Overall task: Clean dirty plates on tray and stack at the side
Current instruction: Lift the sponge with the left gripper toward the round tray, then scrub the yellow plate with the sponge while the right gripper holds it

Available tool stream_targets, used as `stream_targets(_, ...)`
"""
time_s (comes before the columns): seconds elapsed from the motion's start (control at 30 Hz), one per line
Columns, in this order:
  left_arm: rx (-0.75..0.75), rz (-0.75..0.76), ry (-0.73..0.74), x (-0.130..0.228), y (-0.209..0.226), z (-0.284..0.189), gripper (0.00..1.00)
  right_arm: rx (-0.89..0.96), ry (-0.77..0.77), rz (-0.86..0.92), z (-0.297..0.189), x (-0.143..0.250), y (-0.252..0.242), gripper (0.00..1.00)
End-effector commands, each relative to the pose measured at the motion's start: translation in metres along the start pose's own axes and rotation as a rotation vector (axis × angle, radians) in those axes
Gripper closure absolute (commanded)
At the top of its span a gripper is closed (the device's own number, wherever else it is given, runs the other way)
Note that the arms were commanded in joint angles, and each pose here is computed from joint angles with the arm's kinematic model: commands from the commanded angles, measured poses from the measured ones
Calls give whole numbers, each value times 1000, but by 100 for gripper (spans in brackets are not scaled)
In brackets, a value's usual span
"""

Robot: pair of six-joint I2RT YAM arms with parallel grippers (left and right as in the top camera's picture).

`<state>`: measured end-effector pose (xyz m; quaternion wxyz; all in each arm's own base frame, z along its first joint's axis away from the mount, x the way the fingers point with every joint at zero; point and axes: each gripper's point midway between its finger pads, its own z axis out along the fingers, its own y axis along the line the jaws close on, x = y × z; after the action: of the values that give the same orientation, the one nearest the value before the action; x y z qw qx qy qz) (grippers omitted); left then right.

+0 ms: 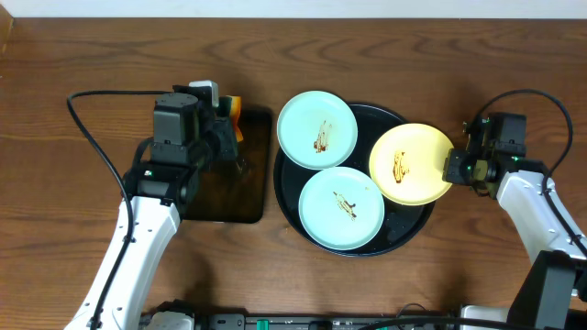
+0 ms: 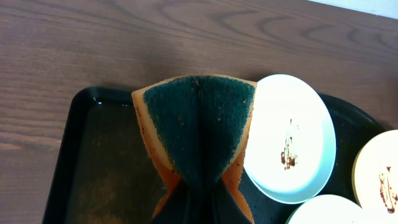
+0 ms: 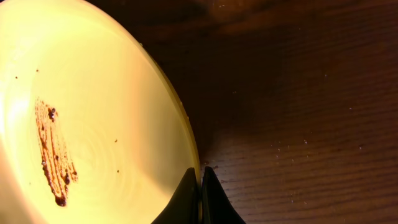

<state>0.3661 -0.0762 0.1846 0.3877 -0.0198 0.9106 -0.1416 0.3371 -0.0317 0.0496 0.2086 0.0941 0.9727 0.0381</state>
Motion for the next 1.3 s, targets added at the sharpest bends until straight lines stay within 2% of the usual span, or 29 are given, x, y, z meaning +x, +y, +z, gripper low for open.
stream_targets(0.0,-2,9,-45,-14,-3,-8,93,1,-22,-8,-5,-5,5,99)
stream_targets(0.13,38,1,-15,-7,-9,-7,92,3,-7,-7,-5,-2,5,99)
stream_targets(0.4,-30,-214,146,31,6,14,92,4,21,-4,-5,5,4,99)
stream_targets(0.53,-83,-376,239,53,13,25,93,6,41,-2,-6,10,4,99)
stream_targets(0.6,-86,-403,272,57,12,28,93,6,45,-2,-6,11,4,99)
stream_targets(0.93,-107,-402,352,27,-3,11,93,7,52,-2,-6,13,4,99)
stream_targets(1.07,27,-318,369,17,-44,18,93,7,55,-2,-6,14,4,99)
stream_targets(1.27,266,-126,338,21,-133,44,93,6,56,-1,-6,14,4,99)
